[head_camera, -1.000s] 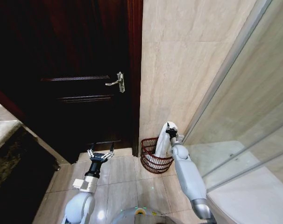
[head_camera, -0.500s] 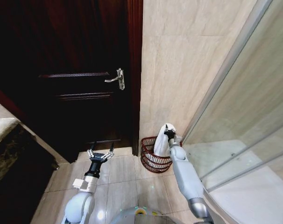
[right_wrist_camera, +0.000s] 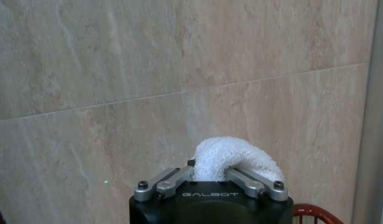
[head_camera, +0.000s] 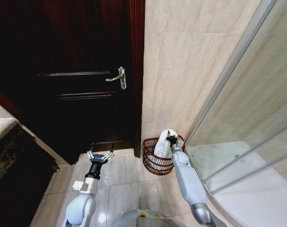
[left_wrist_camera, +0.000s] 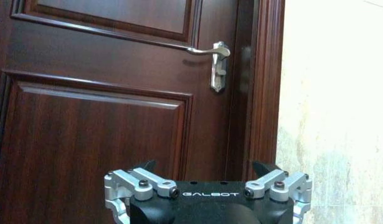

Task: Discard the used towel into the hamper.

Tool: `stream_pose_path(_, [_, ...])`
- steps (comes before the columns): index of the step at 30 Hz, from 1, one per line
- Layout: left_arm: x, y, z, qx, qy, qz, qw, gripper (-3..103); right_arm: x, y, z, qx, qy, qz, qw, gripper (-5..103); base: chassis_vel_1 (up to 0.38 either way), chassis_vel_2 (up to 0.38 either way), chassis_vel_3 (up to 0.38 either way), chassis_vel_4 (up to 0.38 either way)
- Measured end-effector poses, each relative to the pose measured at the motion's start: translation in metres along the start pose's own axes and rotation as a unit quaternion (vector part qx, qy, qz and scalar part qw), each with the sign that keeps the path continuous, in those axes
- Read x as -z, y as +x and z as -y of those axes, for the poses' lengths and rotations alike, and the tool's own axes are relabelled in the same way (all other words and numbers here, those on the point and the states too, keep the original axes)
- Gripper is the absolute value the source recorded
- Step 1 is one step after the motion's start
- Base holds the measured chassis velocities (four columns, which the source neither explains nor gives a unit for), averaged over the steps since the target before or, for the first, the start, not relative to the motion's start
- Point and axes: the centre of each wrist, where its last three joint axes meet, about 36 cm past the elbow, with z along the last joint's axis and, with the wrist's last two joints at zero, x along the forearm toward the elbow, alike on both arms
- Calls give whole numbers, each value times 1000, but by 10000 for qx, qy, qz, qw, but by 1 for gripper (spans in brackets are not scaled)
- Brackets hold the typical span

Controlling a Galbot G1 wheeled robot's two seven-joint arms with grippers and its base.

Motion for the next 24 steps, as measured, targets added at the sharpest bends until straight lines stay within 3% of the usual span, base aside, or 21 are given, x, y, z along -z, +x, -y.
stream_pose_path(19, [-2,1,-1,14,2,-24,10000,100,-19,9,4,20,-25,-657,9978,4,0,0,0,0])
stream_pose_path(24, [-2,1,-2,22,-7,-21,10000,100,-30,16,12,-78,19,-1141,9934,4,0,0,0,0])
